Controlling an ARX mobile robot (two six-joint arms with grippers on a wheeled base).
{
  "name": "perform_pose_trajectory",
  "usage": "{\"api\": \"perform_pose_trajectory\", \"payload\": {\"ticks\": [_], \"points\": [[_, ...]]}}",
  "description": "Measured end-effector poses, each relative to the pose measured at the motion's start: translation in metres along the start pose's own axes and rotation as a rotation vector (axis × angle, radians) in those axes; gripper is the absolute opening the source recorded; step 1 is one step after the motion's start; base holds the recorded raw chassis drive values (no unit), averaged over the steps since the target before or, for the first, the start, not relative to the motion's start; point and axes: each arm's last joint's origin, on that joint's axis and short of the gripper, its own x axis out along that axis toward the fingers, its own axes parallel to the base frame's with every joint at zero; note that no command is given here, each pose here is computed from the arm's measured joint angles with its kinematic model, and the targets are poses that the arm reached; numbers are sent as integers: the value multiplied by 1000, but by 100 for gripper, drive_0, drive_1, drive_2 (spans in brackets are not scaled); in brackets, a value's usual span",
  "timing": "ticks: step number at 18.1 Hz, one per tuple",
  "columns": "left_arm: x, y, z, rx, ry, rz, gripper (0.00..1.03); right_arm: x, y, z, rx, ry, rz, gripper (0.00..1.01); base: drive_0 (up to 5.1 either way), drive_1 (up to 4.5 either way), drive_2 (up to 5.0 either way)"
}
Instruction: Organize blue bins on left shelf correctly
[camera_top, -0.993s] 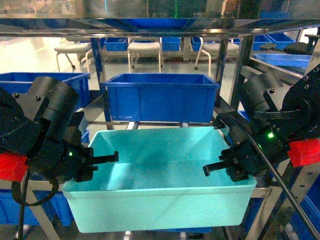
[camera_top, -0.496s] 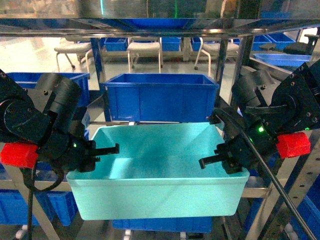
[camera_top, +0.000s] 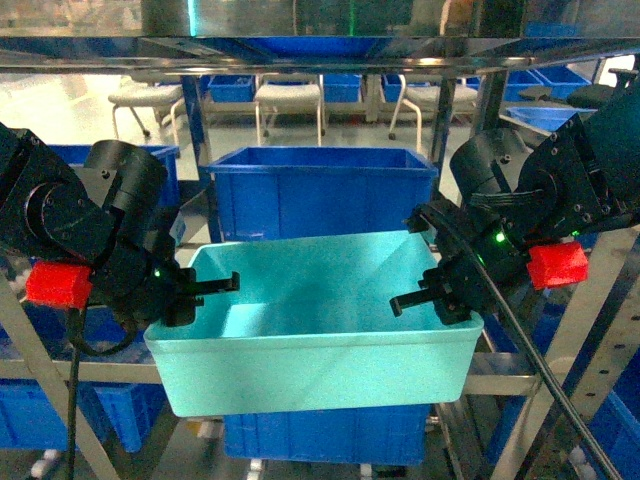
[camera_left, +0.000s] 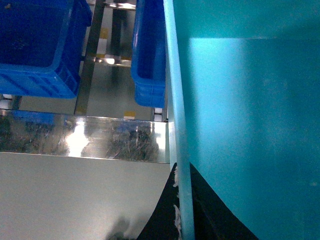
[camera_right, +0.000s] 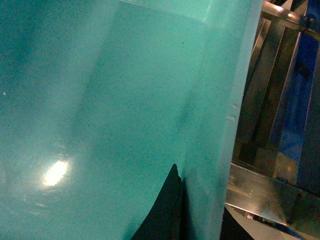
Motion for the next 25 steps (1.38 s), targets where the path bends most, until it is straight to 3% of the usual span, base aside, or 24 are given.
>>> {"api": "perform_pose_trajectory", "payload": {"ticks": [11, 18, 21, 25], "points": [[2, 1, 2, -1, 21, -2, 2, 1, 0, 2, -4, 2, -1, 2, 0, 0, 0], [21, 5, 24, -12, 33, -21, 2, 14, -2, 11, -7, -5, -21, 2, 0, 0, 0], [33, 8, 37, -6, 39, -27, 2, 21, -4, 23, -8, -2, -30, 2, 0, 0, 0], [42, 14, 53, -2, 60, -28, 2, 37, -5, 34, 2, 42, -8, 2, 0, 0, 0]]}}
